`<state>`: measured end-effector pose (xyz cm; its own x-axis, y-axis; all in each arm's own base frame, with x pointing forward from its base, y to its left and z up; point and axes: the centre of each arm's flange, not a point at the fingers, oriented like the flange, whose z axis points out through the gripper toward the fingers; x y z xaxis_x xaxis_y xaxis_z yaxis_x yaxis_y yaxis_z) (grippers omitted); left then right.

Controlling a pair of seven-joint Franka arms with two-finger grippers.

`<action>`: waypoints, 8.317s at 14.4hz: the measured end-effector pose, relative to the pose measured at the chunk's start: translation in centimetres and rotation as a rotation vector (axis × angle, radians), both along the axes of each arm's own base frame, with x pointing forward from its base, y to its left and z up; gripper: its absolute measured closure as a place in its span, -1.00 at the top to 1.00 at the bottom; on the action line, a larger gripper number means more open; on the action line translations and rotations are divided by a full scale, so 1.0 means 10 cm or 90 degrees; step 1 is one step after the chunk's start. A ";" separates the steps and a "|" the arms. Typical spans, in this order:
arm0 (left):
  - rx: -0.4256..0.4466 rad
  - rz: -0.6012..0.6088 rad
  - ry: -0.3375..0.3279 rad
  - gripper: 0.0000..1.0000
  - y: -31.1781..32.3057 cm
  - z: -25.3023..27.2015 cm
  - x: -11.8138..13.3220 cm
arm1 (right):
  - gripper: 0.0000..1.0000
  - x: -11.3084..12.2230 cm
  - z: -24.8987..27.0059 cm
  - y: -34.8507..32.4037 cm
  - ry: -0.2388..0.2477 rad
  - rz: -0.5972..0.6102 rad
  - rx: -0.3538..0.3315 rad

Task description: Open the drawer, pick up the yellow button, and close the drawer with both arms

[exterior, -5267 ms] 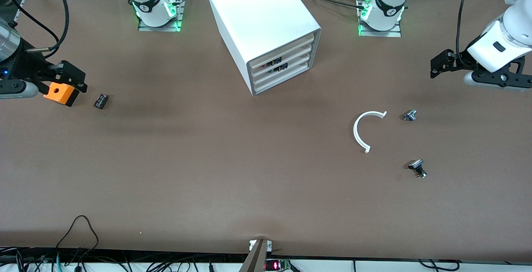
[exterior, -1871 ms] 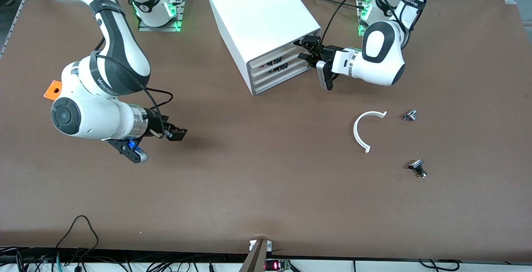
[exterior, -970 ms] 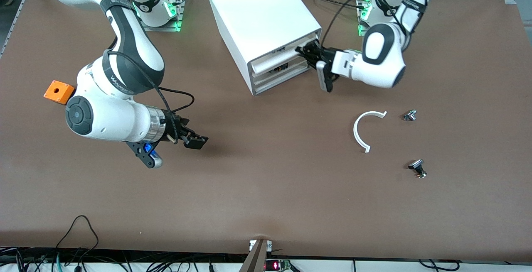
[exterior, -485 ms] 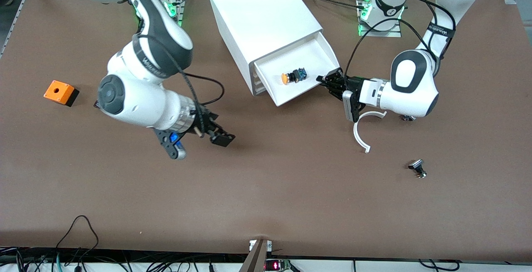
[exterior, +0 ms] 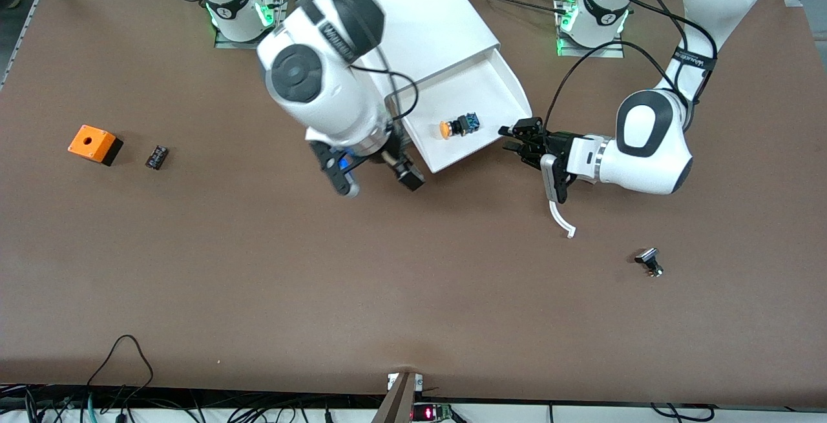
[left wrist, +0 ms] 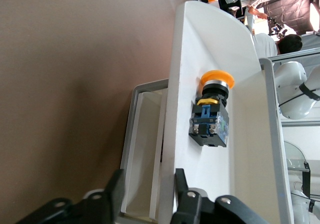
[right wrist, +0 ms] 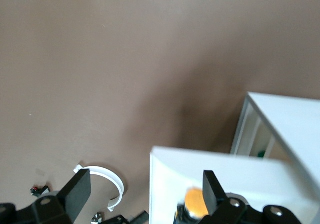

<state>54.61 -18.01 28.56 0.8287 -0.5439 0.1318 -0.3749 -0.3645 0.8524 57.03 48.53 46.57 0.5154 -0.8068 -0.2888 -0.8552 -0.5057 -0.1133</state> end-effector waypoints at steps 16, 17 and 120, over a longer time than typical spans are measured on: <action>0.478 -0.001 -0.020 1.00 0.65 1.63 0.73 | 0.91 -1.01 -0.87 1.19 0.050 -0.083 -0.082; 0.513 -0.006 -0.047 1.00 0.67 1.72 0.77 | 0.90 -1.01 -0.88 1.19 0.051 -0.083 -0.083; 0.676 0.272 -0.106 1.00 1.06 2.95 0.34 | 0.98 -0.78 1.92 -4.65 -0.159 0.569 -0.164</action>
<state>57.97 -7.42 58.06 0.9870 -0.1262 -0.0991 -0.1276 -0.9918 -0.0076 49.26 2.07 65.73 0.9930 -0.1095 0.0439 -0.1080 -0.9935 -0.0351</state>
